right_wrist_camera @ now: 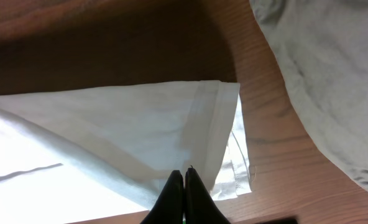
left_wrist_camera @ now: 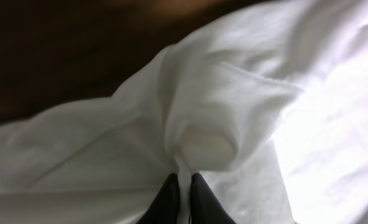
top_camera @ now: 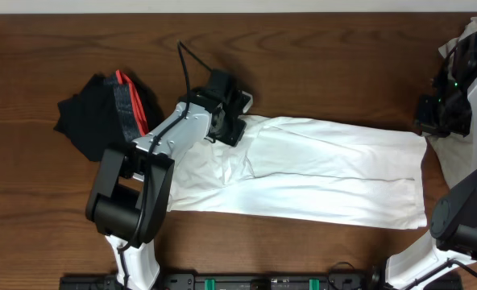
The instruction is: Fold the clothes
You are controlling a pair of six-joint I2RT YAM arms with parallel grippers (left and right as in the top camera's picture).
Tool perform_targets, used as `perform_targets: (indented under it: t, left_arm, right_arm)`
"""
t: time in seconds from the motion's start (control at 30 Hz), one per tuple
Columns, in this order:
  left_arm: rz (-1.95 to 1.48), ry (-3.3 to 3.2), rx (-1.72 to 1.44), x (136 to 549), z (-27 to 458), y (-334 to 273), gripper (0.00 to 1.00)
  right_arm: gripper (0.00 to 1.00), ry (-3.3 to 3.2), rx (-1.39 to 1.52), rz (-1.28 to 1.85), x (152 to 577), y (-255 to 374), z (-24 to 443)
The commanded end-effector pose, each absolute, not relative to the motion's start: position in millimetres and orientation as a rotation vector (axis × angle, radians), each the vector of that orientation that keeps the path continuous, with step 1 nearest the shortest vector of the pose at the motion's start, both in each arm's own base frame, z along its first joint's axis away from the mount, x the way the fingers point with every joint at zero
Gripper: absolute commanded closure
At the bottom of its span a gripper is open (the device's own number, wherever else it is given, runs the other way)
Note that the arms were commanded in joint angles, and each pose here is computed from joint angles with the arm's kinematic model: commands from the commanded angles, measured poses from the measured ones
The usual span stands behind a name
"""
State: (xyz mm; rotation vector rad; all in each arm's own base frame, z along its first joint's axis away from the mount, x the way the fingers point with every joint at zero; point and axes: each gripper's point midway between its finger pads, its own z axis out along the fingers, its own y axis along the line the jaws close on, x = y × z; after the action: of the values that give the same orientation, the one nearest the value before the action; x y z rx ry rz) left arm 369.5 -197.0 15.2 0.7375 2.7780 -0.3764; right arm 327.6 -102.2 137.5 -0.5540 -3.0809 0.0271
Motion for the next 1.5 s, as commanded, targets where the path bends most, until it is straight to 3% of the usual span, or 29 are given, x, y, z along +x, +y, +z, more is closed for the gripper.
perform_targets:
  t: [0.0,0.27,0.53,0.97,1.17,1.23,1.33,1.47]
  left_arm:
    - [-0.384,2.778,0.737,369.3,27.7,-198.3,0.94]
    - [-0.372,2.738,0.732,364.1,97.9,-194.2,0.94]
    - [-0.373,2.736,0.732,330.5,149.9,-180.1,0.94]
    - [-0.368,2.955,0.840,256.1,153.1,-170.3,0.93]
    - [-0.362,2.988,0.870,244.9,151.6,-170.5,0.85]
    - [-0.360,2.991,0.871,244.3,151.6,-170.1,0.83]
    - [-0.360,2.991,0.871,244.3,151.5,-170.1,0.65]
    - [-0.318,2.991,0.867,246.6,150.6,-165.8,0.56]
  right_arm:
    - [0.98,-3.106,-0.533,0.031,328.6,-100.5,143.8]
    - [0.98,-3.119,-0.535,0.034,331.6,-101.5,143.9]
    - [0.97,-3.162,-0.542,0.042,342.0,-104.5,144.4]
    - [0.97,-3.012,-0.511,0.056,305.2,-98.5,144.8]
    - [0.94,-2.997,-0.507,0.053,301.7,-97.3,145.1]
    - [0.89,-2.998,-0.507,0.053,301.8,-97.3,145.1]
    - [0.67,-2.998,-0.507,0.055,301.9,-97.5,145.1]
    - [0.62,-3.005,-0.511,0.024,303.9,-94.4,144.8]
